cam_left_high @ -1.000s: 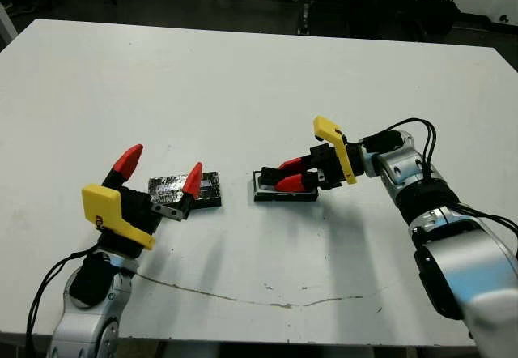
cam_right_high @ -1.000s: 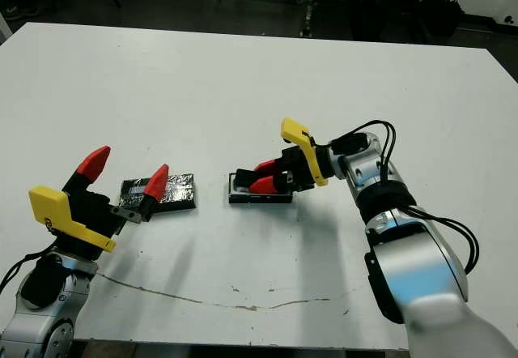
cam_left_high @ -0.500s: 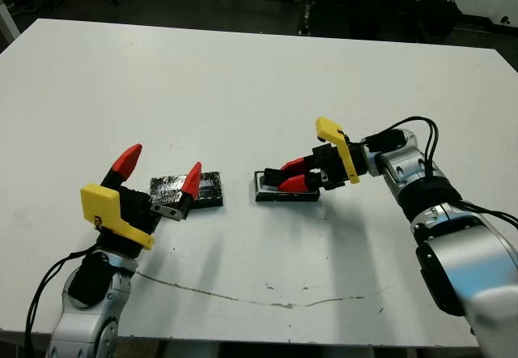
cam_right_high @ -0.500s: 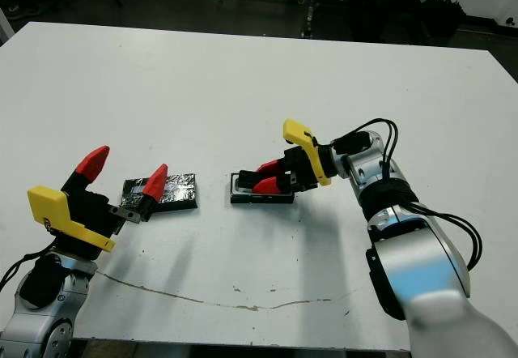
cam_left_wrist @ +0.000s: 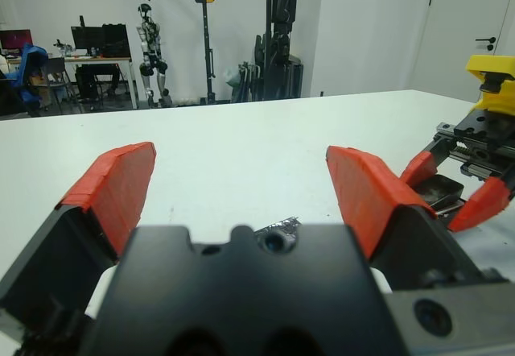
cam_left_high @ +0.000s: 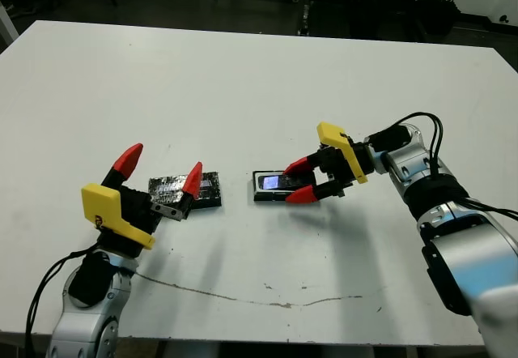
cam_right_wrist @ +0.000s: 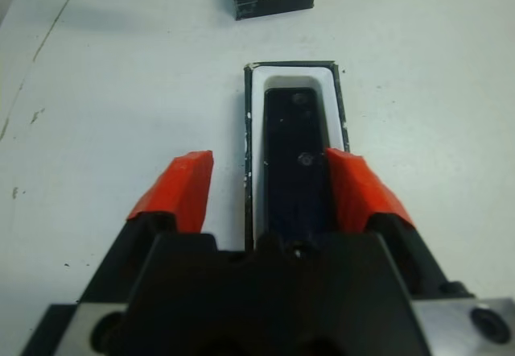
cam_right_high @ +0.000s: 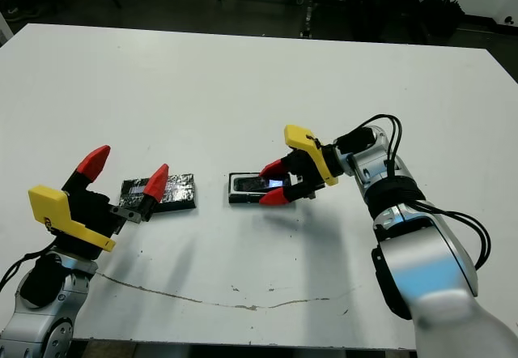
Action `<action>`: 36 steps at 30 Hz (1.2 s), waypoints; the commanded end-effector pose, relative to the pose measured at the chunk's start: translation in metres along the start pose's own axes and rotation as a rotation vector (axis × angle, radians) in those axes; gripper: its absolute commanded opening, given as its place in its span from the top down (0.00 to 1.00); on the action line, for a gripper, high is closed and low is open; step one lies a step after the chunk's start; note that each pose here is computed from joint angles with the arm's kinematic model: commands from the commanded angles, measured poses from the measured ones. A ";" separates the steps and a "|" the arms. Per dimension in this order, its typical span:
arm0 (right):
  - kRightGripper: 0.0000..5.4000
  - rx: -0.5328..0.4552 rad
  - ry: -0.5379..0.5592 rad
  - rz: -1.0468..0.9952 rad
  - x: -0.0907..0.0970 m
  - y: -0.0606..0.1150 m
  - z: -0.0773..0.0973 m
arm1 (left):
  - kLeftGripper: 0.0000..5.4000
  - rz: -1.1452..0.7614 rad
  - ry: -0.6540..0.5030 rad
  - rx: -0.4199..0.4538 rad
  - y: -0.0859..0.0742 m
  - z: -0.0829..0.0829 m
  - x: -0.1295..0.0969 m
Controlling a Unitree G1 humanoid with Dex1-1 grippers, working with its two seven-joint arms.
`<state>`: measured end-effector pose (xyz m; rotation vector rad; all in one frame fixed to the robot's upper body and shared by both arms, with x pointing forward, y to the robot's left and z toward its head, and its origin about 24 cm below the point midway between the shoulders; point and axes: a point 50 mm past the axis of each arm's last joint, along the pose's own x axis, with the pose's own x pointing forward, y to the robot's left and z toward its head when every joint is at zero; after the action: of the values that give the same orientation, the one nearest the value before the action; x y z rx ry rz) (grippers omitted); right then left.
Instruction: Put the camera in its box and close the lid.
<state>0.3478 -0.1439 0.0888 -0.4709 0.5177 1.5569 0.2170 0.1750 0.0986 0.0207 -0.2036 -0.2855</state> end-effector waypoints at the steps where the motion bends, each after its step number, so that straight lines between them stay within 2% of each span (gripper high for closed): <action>1: 0.23 0.064 0.055 -0.036 -0.009 0.005 -0.020 | 0.00 -0.006 0.011 -0.003 -0.001 -0.001 0.001; 7: 0.10 0.020 0.021 -0.071 -0.020 0.006 -0.013 | 0.00 -0.007 0.014 -0.005 -0.002 -0.001 0.002; 12: 0.00 0.001 -0.092 -0.132 -0.040 0.006 -0.006 | 0.00 -0.009 0.015 -0.005 -0.003 -0.002 0.001; 22: 0.00 -0.019 -0.277 -0.252 -0.099 0.016 0.024 | 0.00 -0.009 0.021 -0.009 -0.004 -0.003 0.001; 26: 0.00 -0.022 -0.348 -0.281 -0.112 0.022 0.032 | 0.00 -0.008 0.022 -0.001 -0.005 -0.003 0.000; 31: 0.00 -0.011 -0.418 -0.548 -0.108 0.041 0.033 | 0.00 -0.005 0.024 0.000 -0.006 -0.002 -0.001; 33: 0.03 -0.024 -0.410 -0.680 -0.097 0.055 0.028 | 0.00 -0.004 0.024 -0.002 -0.006 -0.002 -0.001; 36: 0.08 -0.097 -0.349 -0.853 -0.079 0.076 0.021 | 0.00 0.000 0.026 -0.009 -0.006 -0.003 -0.001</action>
<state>0.2857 -0.2000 0.1624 -0.3618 -0.0328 0.8635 0.2165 0.1685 0.0985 0.0122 -0.2007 -0.2912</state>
